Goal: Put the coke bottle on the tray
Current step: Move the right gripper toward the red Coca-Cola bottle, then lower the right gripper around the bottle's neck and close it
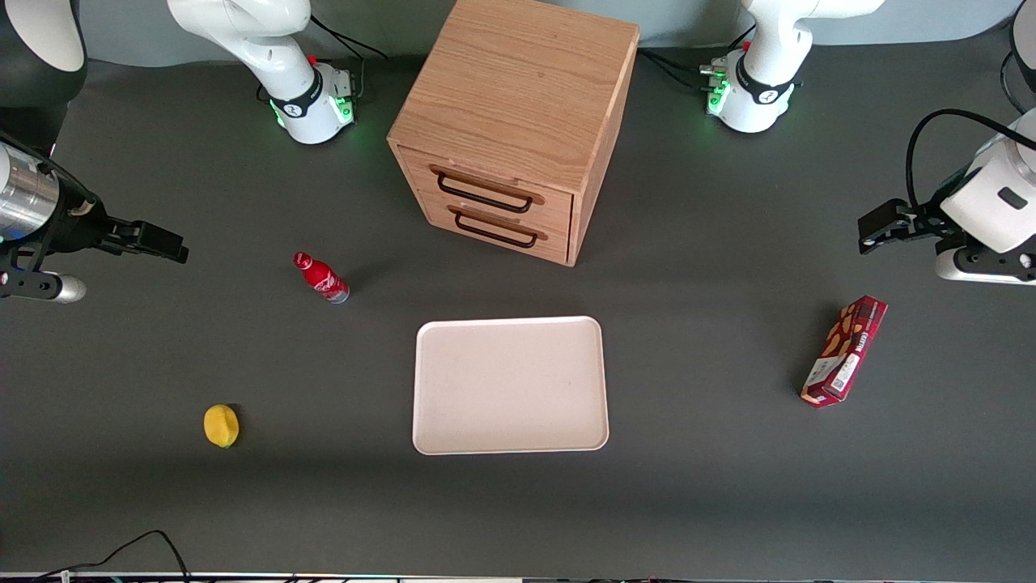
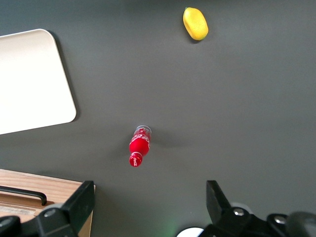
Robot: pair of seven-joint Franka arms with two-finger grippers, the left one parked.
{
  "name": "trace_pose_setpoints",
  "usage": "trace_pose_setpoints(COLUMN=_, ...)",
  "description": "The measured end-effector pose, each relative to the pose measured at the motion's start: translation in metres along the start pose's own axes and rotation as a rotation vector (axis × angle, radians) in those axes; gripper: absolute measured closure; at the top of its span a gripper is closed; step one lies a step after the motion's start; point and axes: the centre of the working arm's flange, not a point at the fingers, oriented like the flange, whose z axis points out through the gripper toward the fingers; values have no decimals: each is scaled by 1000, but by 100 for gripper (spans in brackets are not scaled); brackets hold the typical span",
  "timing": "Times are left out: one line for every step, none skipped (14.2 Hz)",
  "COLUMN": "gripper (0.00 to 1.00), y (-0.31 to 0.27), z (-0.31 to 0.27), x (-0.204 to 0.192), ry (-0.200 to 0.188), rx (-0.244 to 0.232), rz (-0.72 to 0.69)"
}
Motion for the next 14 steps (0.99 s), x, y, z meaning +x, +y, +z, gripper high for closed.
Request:
trace_pose_setpoints(gripper=0, y=1, z=-1, x=0, ry=1, rx=0, rz=-3)
trace_pose_setpoints(gripper=0, y=1, z=-2, x=-1, ry=-4, rx=-1, rz=-6)
trace_pose_setpoints(gripper=0, y=1, z=-1, x=-3, ry=-18, rx=-4, rz=-8)
trace_pose_setpoints(gripper=0, y=-1, z=3, x=-4, ry=-37, rx=-7, rz=-12)
trace_pose_setpoints(gripper=0, y=-5, z=8, x=-5, ry=-52, rx=-9, rz=-19)
trace_pose_setpoints(gripper=0, y=-13, z=19, x=-5, ry=-67, rx=-7, rz=-32)
trace_pose_setpoints(gripper=0, y=-23, z=35, x=-5, ry=-82, rx=0, rz=-43)
trace_pose_setpoints(gripper=0, y=-34, z=57, x=-4, ry=-89, rx=6, rz=-46)
trace_pose_setpoints(gripper=0, y=-48, z=82, x=-4, ry=-85, rx=8, rz=-39)
trace_pose_setpoints(gripper=0, y=-64, z=111, x=-7, ry=-77, rx=8, rz=-30)
trace_pose_setpoints(gripper=0, y=-79, z=140, x=-13, ry=-65, rx=7, rz=-24)
trace_pose_setpoints(gripper=0, y=-91, z=170, x=-21, ry=-50, rx=7, rz=-24)
trace_pose_setpoints(gripper=0, y=-96, z=198, x=-30, ry=-31, rx=9, rz=-26)
trace_pose_setpoints(gripper=0, y=-96, z=223, x=-39, ry=-13, rx=11, rz=-27)
